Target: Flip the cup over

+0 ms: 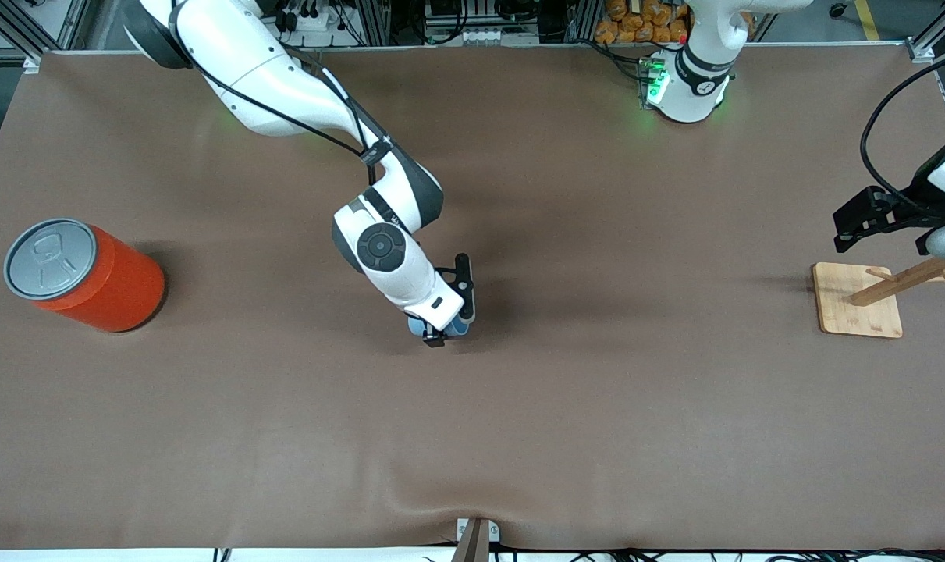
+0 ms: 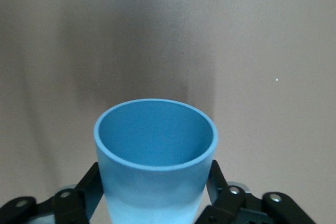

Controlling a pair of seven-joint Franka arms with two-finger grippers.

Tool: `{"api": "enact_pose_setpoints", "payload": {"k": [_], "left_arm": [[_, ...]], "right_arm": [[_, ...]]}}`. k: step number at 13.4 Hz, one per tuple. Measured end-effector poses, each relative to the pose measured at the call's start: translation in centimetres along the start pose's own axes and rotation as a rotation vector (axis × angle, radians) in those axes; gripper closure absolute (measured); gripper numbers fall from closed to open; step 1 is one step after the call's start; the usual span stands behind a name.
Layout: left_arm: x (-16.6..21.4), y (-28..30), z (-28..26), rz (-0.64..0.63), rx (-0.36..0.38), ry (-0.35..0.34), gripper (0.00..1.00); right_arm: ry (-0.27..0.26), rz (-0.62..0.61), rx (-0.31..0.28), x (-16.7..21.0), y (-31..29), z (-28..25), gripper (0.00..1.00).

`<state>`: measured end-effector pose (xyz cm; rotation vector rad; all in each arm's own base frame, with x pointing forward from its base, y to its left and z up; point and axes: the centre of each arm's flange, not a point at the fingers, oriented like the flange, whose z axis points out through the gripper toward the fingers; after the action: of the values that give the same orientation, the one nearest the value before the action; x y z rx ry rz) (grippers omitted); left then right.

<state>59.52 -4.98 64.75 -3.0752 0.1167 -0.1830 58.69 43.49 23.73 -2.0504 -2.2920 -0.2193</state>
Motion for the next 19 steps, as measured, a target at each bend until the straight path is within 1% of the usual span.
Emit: {"api": "enact_pose_setpoints", "payload": {"k": [1,2,7,9,12,14,16,18,19], "left_arm": [[0.0,0.0,0.0,0.0,0.0,0.0,0.0],[0.0,0.0,0.0,0.0,0.0,0.0,0.0],[0.0,0.0,0.1,0.0,0.0,-0.001,0.0],[0.0,0.0,0.1,0.001,0.0,-0.001,0.0],[0.0,0.0,0.1,0.001,0.0,-0.001,0.0],[0.0,0.0,0.1,0.001,0.0,-0.001,0.0],[0.0,0.1,0.1,0.001,0.0,-0.001,0.0],[0.0,0.2,0.1,0.003,-0.001,-0.001,0.0],[0.0,0.3,0.1,0.005,-0.001,-0.001,0.0]], "right_arm": [[-0.003,-0.01,-0.005,0.3,-0.1,0.0,0.04],[-0.005,-0.014,-0.008,0.4,-0.2,0.0,0.0],[-0.011,0.02,-0.017,-0.7,0.6,-0.4,0.0],[-0.026,0.078,0.002,-1.3,0.8,-0.9,0.0],[-0.049,0.199,0.022,-1.1,0.8,-3.5,0.0],[-0.059,0.304,0.015,-1.3,1.0,-6.0,0.0],[-0.05,0.42,-0.021,-3.3,2.4,-9.1,0.0],[-0.038,0.504,-0.061,-7.6,4.7,-12.3,0.0],[-0.043,0.542,-0.068,-10.1,5.6,-14.1,0.0]]}}
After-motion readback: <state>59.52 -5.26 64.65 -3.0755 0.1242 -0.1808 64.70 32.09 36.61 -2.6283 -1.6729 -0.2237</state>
